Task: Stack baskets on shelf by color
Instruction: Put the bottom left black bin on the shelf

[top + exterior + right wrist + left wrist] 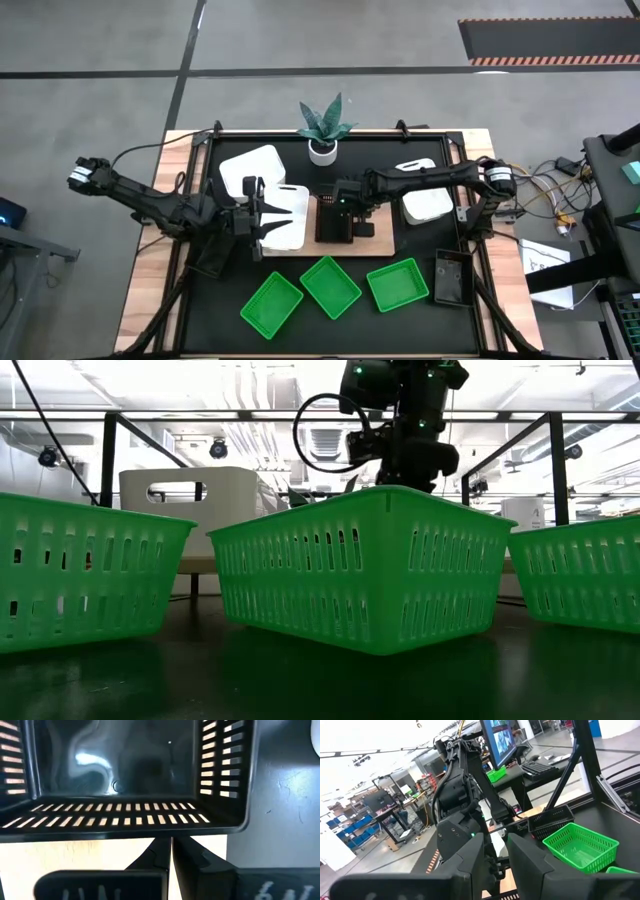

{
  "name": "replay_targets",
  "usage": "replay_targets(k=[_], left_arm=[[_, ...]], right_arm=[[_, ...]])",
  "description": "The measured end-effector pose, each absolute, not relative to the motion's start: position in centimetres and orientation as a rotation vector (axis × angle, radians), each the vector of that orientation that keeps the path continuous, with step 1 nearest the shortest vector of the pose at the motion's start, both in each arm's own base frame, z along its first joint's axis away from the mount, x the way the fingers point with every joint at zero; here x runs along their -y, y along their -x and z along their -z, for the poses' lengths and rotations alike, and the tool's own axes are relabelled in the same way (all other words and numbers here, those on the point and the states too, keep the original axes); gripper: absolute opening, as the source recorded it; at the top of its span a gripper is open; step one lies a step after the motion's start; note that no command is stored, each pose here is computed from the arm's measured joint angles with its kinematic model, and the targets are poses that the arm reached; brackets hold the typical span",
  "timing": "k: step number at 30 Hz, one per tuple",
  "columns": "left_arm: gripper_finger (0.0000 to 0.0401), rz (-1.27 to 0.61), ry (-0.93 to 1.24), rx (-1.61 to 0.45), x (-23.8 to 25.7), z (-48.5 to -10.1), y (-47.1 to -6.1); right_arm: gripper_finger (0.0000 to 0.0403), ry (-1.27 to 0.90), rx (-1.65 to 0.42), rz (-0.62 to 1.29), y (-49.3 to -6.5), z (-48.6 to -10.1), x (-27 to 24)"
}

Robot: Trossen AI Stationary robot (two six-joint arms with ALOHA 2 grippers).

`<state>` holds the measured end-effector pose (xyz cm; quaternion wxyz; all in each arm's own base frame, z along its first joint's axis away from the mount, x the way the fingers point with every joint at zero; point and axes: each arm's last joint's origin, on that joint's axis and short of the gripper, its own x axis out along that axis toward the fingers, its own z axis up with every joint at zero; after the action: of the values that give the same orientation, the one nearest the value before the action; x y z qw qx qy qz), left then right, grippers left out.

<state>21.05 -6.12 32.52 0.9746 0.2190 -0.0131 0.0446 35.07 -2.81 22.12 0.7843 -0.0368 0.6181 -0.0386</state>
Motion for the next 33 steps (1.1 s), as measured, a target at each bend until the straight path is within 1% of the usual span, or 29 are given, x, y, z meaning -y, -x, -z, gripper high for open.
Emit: replay_targets(k=[7,18,23,33], left_arm=[[0.0073,-0.090,-0.442,0.026,6.1,-32.5,-21.1],[0.0073,-0.090,-0.440,0.027,6.1,-32.5,-21.1],[0.0073,-0.090,-0.440,0.027,6.1,-32.5,-21.1],[0.0073,-0.090,-0.437,0.027,6.1,-32.5,-21.1]], right_arm=[[0.0009,0.060,-1.325,0.043,-35.2,-22.1,2.3],[0.0009,0.053,-1.296,0.040,-35.5,-22.1,2.1],[0.0009,0.023,-1.283,0.000,-35.6,-22.1,1.8],[0.0009,0.023,-1.272,-0.001,-35.7,-22.1,1.7]])
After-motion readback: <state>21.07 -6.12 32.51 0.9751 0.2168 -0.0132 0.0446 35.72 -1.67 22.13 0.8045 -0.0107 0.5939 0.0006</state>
